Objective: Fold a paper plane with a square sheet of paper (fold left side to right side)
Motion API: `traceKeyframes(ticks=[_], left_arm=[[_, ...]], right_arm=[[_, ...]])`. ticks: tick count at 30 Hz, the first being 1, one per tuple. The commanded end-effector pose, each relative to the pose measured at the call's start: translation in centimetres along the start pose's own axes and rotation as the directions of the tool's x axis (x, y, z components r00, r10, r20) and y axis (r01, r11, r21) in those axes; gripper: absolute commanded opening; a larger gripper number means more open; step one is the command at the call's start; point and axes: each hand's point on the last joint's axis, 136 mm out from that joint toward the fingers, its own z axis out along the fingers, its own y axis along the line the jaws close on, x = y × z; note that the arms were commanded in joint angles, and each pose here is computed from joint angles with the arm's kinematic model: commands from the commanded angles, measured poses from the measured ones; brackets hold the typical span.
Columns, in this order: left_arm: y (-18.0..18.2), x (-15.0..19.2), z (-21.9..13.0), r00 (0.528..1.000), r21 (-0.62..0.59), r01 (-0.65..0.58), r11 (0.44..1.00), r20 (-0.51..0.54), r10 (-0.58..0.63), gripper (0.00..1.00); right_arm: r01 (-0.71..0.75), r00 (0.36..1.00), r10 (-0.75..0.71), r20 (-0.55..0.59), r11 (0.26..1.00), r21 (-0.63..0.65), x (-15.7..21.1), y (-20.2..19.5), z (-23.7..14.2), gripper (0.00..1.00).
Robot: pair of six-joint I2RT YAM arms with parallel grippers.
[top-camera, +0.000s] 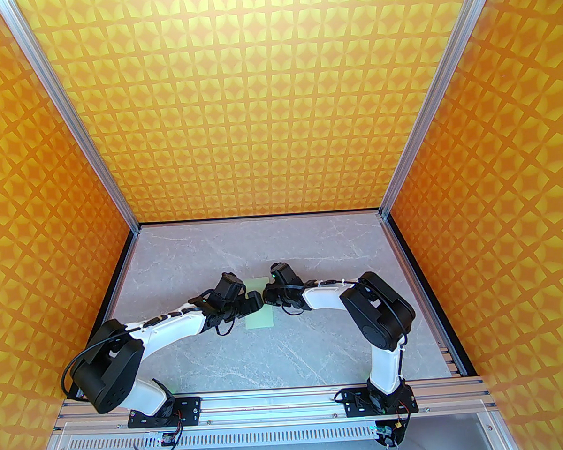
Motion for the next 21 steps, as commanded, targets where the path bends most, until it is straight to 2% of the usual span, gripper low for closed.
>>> traceKeyframes(ticks=[1,5,12,16,21], left_arm=[[0.5,0.1,0.6,1.0,-0.038,0.003,0.999,-0.005,-0.003,0.9],[-0.4,-0.2,0.6,1.0,-0.01,-0.009,1.0,0.003,0.009,0.9],[-1.0,-0.6,0.6,1.0,0.004,-0.013,1.0,0.005,0.013,0.9],[-1.3,-0.7,0.5,1.0,0.02,-0.018,1.0,0.009,0.018,0.9],[-2.0,-0.6,0.5,1.0,0.049,-0.016,0.999,-0.003,0.016,0.89]], right_arm=[[-0.058,0.996,0.07,-0.059,0.982,0.179,3.4,-4.9,-0.1,0.0],[-0.08,0.995,0.09,-0.051,0.982,0.171,3.9,-4.9,-0.7,0.0],[-0.009,0.997,0.011,-0.077,1.0,0.023,3.2,-0.8,-3.1,0.06],[-0.022,0.993,0.021,-0.116,1.0,-0.015,4.7,-0.5,-4.2,0.05],[-0.036,0.986,0.029,-0.165,0.998,-0.044,7.1,-1.0,-5.3,0.0]])
